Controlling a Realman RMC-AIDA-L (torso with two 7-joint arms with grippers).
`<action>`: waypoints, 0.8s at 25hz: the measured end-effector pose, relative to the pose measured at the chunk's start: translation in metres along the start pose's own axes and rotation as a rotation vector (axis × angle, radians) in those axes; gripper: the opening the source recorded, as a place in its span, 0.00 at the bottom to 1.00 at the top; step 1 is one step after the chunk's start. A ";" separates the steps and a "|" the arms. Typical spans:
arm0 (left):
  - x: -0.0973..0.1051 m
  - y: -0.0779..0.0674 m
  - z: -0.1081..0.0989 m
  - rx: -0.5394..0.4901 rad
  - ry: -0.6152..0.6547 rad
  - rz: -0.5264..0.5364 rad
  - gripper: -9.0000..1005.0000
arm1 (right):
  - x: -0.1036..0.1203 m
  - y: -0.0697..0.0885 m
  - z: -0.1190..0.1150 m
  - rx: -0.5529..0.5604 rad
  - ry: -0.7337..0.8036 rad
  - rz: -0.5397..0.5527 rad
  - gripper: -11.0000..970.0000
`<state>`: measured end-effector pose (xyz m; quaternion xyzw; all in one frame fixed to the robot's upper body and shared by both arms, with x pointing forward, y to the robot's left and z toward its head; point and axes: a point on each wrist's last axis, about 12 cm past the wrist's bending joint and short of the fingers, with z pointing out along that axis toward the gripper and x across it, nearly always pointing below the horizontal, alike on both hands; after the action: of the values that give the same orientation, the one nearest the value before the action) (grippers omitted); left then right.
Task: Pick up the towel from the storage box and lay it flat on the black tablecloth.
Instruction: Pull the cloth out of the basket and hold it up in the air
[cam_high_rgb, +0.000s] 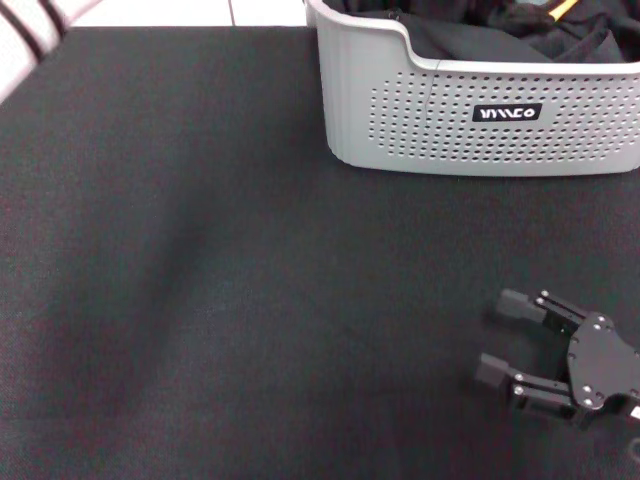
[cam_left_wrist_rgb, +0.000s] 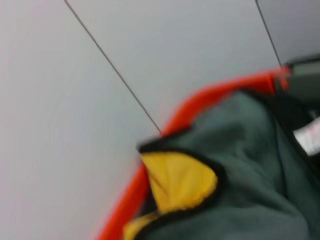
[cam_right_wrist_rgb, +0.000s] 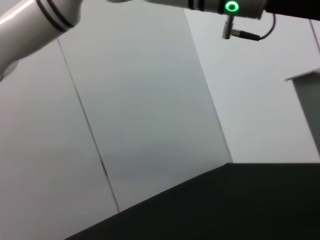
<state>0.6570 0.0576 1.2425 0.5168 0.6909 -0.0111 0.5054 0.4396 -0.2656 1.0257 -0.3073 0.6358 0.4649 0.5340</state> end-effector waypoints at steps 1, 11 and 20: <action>-0.002 0.003 -0.007 -0.015 -0.029 -0.014 0.15 | -0.001 0.000 -0.001 0.001 -0.009 -0.002 0.90; -0.018 0.037 -0.153 -0.138 -0.604 -0.266 0.04 | -0.025 -0.008 -0.013 0.060 -0.164 -0.124 0.90; 0.015 0.029 -0.235 -0.048 -0.892 -0.234 0.03 | -0.052 -0.013 -0.001 0.002 -0.247 -0.257 0.90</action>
<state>0.5171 0.2082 1.3619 0.3683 0.4595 -0.2734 0.7606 0.4632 -0.2768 1.0729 -0.3260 0.5212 0.4263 0.6636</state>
